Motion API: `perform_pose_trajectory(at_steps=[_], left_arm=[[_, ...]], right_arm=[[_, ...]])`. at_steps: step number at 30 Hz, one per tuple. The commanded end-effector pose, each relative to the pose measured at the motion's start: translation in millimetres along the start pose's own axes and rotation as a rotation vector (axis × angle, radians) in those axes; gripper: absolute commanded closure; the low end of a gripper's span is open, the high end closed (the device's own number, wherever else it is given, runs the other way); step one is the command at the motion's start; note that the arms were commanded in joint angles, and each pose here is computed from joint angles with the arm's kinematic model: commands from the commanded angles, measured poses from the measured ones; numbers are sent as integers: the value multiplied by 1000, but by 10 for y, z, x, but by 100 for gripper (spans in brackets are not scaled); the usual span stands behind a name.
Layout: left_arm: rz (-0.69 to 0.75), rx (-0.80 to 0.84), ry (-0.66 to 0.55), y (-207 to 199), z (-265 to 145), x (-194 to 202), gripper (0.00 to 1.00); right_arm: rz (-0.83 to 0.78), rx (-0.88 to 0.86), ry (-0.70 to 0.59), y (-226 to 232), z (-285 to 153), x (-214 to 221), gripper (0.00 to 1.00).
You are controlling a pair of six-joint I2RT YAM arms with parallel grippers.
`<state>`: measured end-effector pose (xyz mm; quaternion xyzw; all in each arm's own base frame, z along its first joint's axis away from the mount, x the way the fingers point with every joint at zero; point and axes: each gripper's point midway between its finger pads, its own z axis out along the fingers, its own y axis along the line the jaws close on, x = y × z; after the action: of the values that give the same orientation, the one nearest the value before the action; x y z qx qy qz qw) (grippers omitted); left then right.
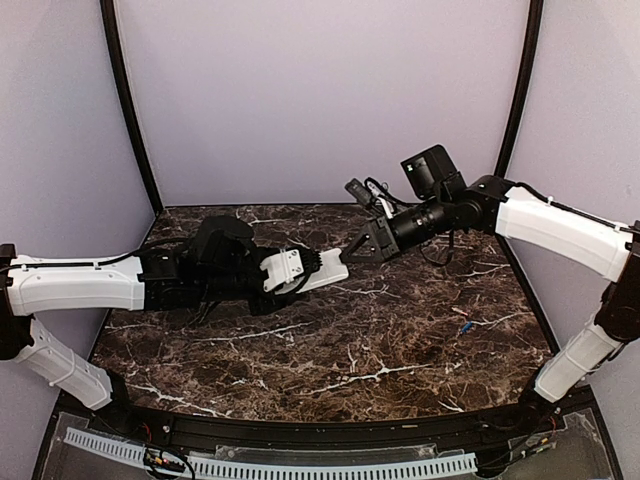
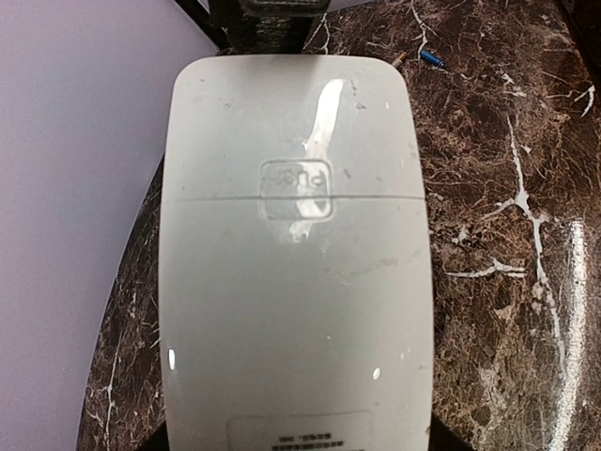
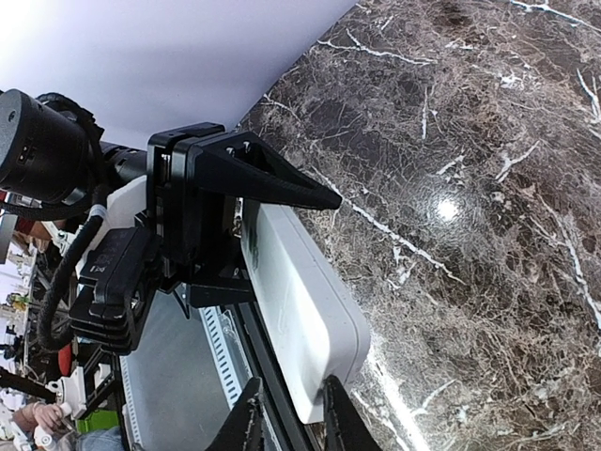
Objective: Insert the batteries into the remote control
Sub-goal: Remove the battery cover from the remote control.
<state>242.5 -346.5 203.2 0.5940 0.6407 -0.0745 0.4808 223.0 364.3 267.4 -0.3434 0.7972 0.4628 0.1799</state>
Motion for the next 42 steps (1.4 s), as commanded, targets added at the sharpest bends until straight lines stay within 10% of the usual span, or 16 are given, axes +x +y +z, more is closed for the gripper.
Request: perform_pose_trajectory(at_steps=[1, 12, 21, 26, 32, 42], left_arm=[[-9, -21, -40, 78, -41, -147, 100], [-8, -20, -35, 67, -30, -129, 100], [-13, -11, -48, 54, -7, -156, 100], [-15, -11, -53, 59, -9, -170, 100], [-13, -23, -48, 73, -41, -148, 100], [-11, -28, -39, 83, -51, -109, 100]], right_arm=[[9, 33, -7, -98, 25, 12, 78], [27, 18, 0, -151, 113, 41, 85], [41, 4, -11, -226, 268, -5, 51], [28, 6, -9, -248, 360, -41, 53], [47, 91, -10, -419, 293, 11, 81], [18, 22, 26, -332, 135, 159, 71]])
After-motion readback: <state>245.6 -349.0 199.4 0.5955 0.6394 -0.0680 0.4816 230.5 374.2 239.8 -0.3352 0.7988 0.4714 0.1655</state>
